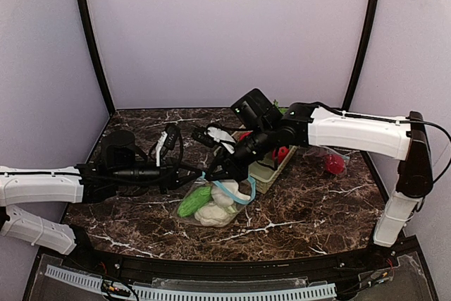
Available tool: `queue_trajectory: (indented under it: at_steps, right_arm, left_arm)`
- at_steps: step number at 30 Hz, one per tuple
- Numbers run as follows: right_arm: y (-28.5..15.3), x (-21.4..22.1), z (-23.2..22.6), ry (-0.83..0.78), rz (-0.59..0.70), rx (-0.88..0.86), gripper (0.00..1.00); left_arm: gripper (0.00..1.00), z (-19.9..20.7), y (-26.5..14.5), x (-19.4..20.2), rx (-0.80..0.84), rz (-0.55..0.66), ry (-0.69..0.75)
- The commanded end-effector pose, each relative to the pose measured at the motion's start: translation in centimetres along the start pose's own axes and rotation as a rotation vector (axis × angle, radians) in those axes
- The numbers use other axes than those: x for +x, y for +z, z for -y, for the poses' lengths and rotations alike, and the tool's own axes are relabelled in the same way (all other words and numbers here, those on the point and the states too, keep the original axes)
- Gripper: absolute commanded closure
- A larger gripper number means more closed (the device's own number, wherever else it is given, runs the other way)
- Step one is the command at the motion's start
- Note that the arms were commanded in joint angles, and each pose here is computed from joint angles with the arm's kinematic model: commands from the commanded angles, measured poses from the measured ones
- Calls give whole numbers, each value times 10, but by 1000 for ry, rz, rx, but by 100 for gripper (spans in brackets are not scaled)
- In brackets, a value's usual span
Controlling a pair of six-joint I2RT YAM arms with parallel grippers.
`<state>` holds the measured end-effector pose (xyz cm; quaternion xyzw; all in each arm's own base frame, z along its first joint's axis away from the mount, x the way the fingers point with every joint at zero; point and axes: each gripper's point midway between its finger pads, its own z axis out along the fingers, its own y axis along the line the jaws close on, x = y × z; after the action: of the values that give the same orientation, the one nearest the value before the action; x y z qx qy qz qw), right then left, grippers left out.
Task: Place the food in the zip-top bag and seal the zipper
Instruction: Zip the zipper on the zipper food storage bag.
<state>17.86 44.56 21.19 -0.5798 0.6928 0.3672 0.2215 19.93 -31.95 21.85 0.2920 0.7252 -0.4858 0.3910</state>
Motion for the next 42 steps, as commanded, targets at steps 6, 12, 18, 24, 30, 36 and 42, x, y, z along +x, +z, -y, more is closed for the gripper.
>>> queue_trajectory:
  at_steps: [6, 12, 18, 24, 30, 36, 42]
  right_arm:
    - [-14, 36, -4, 85, -104, 3, 100]
    - [-14, 41, -2, 94, -114, 10, 100]
    - [-16, 42, -2, 101, -111, 12, 100]
    - [-18, 21, -11, 95, -35, -34, 100]
    - [-17, 15, -12, 89, -20, -51, 100]
    - [-19, 12, -13, 83, -11, -52, 100]
    - [-20, 11, -12, 78, -6, -45, 100]
  left_arm:
    - [99, -11, -9, -8, -63, 45, 13]
    - [99, -14, -14, -8, -89, 50, 21]
    - [99, -13, -16, -6, -79, 48, 18]
    - [80, 3, -3, 3, 35, -53, 12]
    - [35, 16, 9, 9, 113, -105, 15]
    - [33, 15, 18, 17, 123, -138, 4]
    - [55, 19, 24, 19, 158, -144, -9]
